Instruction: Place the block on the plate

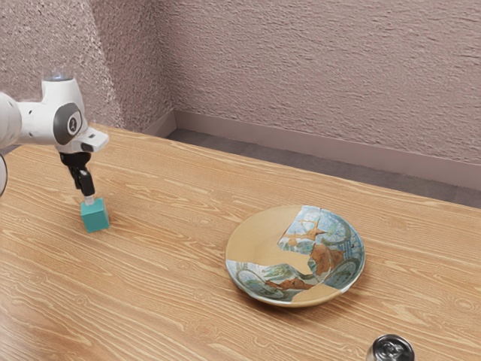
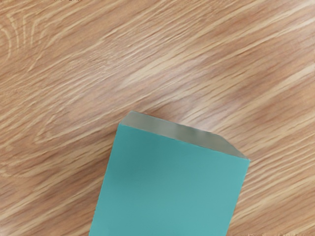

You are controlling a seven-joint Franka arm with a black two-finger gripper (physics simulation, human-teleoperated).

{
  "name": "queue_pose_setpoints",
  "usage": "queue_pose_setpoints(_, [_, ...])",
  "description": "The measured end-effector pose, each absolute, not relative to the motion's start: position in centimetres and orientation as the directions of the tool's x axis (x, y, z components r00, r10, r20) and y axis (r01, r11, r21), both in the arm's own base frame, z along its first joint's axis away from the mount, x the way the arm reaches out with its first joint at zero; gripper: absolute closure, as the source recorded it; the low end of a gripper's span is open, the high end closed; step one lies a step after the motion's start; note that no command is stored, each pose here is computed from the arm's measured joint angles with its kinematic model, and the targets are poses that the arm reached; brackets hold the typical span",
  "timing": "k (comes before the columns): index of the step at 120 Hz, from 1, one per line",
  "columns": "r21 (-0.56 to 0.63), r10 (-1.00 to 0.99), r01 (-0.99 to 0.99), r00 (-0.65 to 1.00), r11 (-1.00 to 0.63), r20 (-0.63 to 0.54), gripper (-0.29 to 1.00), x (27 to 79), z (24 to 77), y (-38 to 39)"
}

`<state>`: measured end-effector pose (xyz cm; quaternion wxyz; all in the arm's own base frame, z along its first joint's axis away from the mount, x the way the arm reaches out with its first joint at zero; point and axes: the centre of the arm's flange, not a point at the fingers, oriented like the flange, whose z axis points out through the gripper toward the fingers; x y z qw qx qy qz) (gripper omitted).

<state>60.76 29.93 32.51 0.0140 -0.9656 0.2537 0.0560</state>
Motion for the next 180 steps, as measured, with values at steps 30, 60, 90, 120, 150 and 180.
queue_pose_setpoints(30, [0.000,-0.624,-0.628,0.774,-0.778,-0.106,0.00,60.4,30.9,30.2])
queue_pose_setpoints(60, [0.008,-0.711,-0.714,0.695,-0.700,-0.104,0.00,60.6,29.3,30.3])
queue_pose_setpoints(90, [0.021,-0.767,-0.769,0.634,-0.639,-0.099,0.00,60.9,27.9,30.0])
queue_pose_setpoints(120, [0.034,-0.802,-0.803,0.589,-0.594,-0.096,0.04,61.1,26.3,29.6])
queue_pose_setpoints(150, [0.037,-0.821,-0.822,0.563,-0.568,-0.095,0.22,61.1,25.9,29.5])
queue_pose_setpoints(180, [0.024,-0.834,-0.836,0.544,-0.548,-0.092,0.28,61.4,26.6,29.3])
